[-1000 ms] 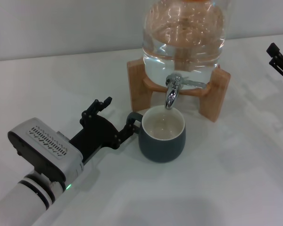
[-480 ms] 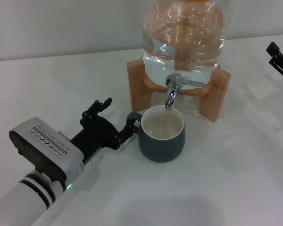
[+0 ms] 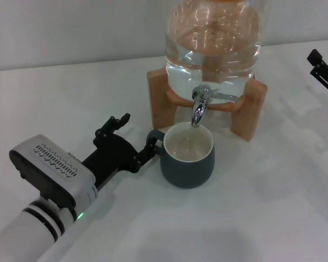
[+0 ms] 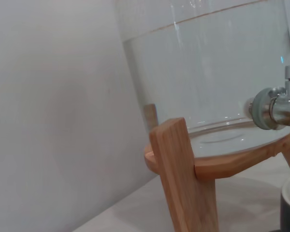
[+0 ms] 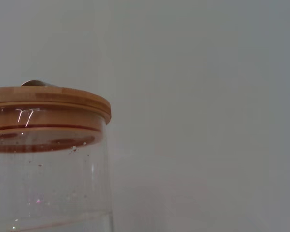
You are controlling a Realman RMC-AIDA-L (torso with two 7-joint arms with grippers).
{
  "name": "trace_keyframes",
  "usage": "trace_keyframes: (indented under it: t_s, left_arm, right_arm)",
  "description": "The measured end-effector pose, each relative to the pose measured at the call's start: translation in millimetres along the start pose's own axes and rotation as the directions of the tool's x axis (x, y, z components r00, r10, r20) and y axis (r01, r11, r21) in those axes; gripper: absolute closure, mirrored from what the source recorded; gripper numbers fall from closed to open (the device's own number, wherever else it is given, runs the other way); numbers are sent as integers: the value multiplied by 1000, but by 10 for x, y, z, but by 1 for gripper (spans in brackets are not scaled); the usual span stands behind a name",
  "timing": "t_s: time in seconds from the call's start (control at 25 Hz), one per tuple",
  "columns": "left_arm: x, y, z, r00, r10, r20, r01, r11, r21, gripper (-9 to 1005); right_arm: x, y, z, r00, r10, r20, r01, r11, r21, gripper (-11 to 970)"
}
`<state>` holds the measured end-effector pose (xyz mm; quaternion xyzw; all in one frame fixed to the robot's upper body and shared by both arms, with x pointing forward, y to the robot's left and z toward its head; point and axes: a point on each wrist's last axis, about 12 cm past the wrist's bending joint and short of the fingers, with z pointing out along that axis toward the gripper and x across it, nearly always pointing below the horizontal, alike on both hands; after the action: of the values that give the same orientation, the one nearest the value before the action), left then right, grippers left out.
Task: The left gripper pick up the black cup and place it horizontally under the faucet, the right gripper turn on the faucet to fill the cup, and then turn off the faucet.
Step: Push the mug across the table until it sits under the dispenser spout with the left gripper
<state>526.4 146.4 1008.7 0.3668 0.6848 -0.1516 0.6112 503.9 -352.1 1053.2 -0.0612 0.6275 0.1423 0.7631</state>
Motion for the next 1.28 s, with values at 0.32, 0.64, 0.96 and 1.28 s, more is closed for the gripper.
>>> trace_keyframes:
  t_s: [0.32, 0.64, 0.96, 1.28]
  left_arm:
    - [13, -6, -11, 1000, -5, -4, 5, 1000, -2, 221]
    - [37, -3, -14, 1000, -21, -23, 21, 1000, 1, 223]
    - [46, -17, -21, 999, -17, -28, 17, 1000, 9, 223]
    - [48, -23, -30, 1000, -9, -25, 9, 1000, 13, 223]
  right_arm:
    - [0, -2, 3, 1000, 0, -1, 0, 1000, 1, 96]
    - [0, -2, 3, 1000, 0, -1, 0, 1000, 1, 97]
    - [1, -2, 5, 1000, 0, -2, 0, 1000, 1, 97]
    - [3, -3, 8, 1000, 0, -4, 0, 1000, 2, 97]
